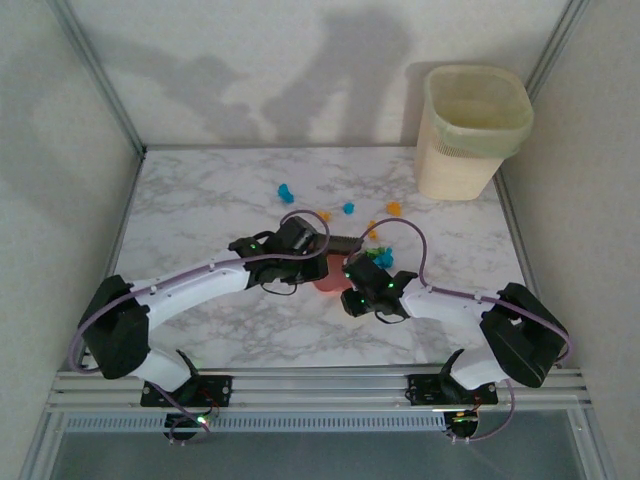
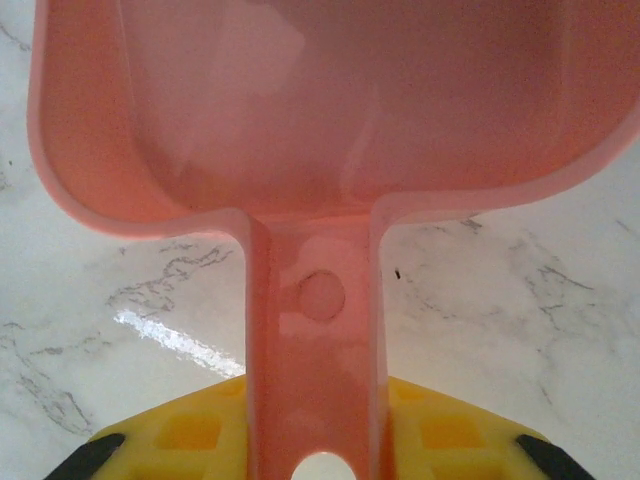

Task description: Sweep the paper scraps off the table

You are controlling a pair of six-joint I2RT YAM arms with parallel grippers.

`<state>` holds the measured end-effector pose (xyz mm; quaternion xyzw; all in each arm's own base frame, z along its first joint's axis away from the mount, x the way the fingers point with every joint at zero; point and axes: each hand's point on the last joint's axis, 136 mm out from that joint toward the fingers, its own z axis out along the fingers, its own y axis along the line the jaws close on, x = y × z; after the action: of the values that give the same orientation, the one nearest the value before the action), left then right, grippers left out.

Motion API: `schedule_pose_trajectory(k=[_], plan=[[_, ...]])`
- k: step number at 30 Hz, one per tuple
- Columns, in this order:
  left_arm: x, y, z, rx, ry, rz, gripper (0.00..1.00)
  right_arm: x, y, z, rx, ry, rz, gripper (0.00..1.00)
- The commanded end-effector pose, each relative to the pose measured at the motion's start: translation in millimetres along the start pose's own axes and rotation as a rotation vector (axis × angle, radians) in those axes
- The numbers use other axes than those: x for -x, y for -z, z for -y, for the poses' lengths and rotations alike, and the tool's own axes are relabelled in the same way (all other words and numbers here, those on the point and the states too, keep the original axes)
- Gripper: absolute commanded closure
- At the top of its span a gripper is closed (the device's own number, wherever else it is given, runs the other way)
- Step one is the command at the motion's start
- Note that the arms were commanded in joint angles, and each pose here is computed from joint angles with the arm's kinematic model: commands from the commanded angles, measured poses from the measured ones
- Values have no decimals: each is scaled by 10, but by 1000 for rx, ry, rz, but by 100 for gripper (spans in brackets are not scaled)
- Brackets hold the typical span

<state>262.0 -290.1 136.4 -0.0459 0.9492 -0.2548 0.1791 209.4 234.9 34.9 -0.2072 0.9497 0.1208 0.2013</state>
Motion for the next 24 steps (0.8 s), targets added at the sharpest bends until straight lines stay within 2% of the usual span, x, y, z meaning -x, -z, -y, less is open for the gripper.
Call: schedule_pose_trajectory(k=[1,13,21,24], plan=[[-107,145,24,-33,8,-25,100,-265,-71,174,-53,-32,-89,100],[-241,369,-118,-55,23,-15,100,-257,-71,193,-59,-39,-80,100],[-374,442,-67,-124,25,-53,100,-262,-93,200,-67,-40,-87,100],[-265,544,-158,-86,42,19,100,-257,-86,201,-67,-42,-82,100]])
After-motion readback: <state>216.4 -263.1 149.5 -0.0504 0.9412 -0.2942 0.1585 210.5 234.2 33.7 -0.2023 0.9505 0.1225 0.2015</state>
